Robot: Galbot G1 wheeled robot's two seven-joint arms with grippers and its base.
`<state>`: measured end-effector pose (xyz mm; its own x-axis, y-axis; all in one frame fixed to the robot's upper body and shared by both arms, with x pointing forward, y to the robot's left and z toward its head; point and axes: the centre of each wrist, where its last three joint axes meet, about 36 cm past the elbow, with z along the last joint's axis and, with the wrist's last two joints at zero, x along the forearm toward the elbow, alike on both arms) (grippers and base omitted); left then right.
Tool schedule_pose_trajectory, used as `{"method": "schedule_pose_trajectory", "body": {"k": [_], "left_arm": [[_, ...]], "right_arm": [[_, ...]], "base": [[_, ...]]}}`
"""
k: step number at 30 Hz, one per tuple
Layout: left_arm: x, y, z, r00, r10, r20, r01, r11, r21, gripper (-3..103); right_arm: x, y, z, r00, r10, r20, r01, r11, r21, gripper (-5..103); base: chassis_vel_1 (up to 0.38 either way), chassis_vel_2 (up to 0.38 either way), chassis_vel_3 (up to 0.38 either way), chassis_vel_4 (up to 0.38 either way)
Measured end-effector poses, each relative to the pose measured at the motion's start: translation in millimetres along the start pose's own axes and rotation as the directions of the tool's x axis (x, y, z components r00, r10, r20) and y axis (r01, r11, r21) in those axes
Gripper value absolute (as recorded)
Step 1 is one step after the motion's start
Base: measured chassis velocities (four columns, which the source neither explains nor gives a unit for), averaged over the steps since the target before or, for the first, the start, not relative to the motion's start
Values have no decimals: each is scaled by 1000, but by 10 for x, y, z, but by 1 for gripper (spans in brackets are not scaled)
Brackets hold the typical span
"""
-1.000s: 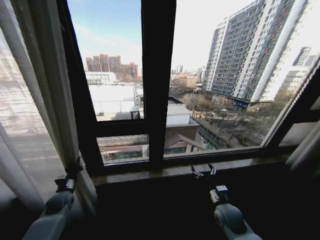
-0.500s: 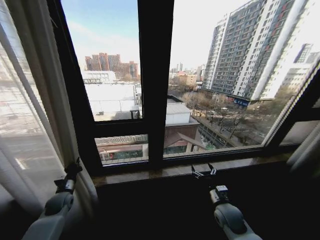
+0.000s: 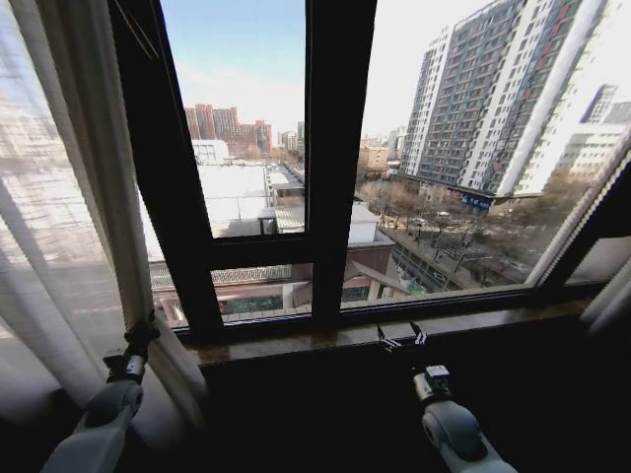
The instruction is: Open the curtains by pulling them apart, changing their state from closed to fully open.
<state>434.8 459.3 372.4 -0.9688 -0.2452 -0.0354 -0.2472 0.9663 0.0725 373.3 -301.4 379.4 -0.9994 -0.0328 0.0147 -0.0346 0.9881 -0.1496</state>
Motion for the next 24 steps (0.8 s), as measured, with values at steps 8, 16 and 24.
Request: {"method": "schedule_pose_trajectory", "body": {"k": [8, 16, 24], "left_arm": [[7, 17, 6, 1000, -5, 0, 5, 1000, -1, 0], [22, 24, 10, 1000, -6, -1, 6, 1000, -2, 0], [32, 25, 20, 1000, -8, -3, 8, 1000, 0, 0]], "right_arm": [[0, 0, 0, 1000, 0, 0, 0, 1000, 0, 100], [0, 0, 0, 1000, 0, 0, 0, 1000, 0, 100], [0, 0, 0, 1000, 0, 0, 0, 1000, 0, 100]], "base": [[383, 315, -375, -318], [391, 332, -391, -335], [376, 338, -392, -331]]}}
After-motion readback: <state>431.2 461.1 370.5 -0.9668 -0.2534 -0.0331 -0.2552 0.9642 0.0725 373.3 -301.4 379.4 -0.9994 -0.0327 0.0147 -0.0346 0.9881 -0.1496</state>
